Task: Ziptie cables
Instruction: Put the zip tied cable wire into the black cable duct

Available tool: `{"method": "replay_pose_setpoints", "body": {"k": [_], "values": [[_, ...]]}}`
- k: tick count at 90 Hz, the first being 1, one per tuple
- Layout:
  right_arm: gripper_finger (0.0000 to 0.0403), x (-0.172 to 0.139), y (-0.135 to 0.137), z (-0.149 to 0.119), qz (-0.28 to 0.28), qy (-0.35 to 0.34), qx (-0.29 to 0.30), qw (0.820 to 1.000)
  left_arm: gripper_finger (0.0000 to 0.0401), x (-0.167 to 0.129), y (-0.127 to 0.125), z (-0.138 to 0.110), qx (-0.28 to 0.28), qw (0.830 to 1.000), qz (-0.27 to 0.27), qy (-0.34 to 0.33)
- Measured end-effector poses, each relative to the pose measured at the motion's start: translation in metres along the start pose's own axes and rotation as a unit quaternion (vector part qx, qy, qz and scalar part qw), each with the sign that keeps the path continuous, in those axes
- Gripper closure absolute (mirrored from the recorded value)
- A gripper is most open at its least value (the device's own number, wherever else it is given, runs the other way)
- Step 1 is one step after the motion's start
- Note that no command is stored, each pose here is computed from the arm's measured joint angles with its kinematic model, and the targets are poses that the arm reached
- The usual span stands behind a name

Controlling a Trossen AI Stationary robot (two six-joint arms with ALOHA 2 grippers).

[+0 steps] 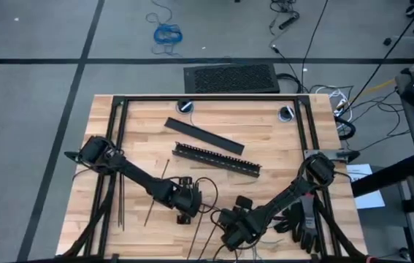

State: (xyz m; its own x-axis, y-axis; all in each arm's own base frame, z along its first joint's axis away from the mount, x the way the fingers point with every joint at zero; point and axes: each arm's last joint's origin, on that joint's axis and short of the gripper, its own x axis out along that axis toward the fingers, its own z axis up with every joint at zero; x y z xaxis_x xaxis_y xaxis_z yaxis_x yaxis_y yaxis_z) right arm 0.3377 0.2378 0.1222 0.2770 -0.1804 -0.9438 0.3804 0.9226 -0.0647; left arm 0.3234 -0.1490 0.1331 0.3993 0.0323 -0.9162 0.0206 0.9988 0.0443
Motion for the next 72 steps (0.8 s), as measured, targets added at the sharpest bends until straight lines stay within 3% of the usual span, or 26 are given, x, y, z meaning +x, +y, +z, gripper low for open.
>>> {"method": "replay_pose_setpoints", "body": {"k": [14, 21, 48, 72], "values": [[0.0375, -0.004, 0.005, -0.012, -0.005, 0.004, -0.021, 1.0, 0.0382, -0.001, -0.004, -0.002, 0.005, 1.0, 0.001, -0.001], [0.0396, -0.006, 0.007, -0.018, -0.012, 0.006, -0.04, 0.999, 0.0391, -0.001, -0.006, -0.003, -0.006, 1.0, 0.002, -0.001], [0.0402, -0.014, 0.009, -0.036, -0.052, -0.008, -0.062, 0.997, 0.0398, -0.01, -0.018, -0.004, -0.016, 0.999, 0.016, -0.033], [0.0403, -0.033, -0.015, -0.044, -0.138, 0.039, -0.088, 0.986, 0.04, -0.037, -0.013, -0.001, -0.003, 0.998, 0.043, -0.037]]}}
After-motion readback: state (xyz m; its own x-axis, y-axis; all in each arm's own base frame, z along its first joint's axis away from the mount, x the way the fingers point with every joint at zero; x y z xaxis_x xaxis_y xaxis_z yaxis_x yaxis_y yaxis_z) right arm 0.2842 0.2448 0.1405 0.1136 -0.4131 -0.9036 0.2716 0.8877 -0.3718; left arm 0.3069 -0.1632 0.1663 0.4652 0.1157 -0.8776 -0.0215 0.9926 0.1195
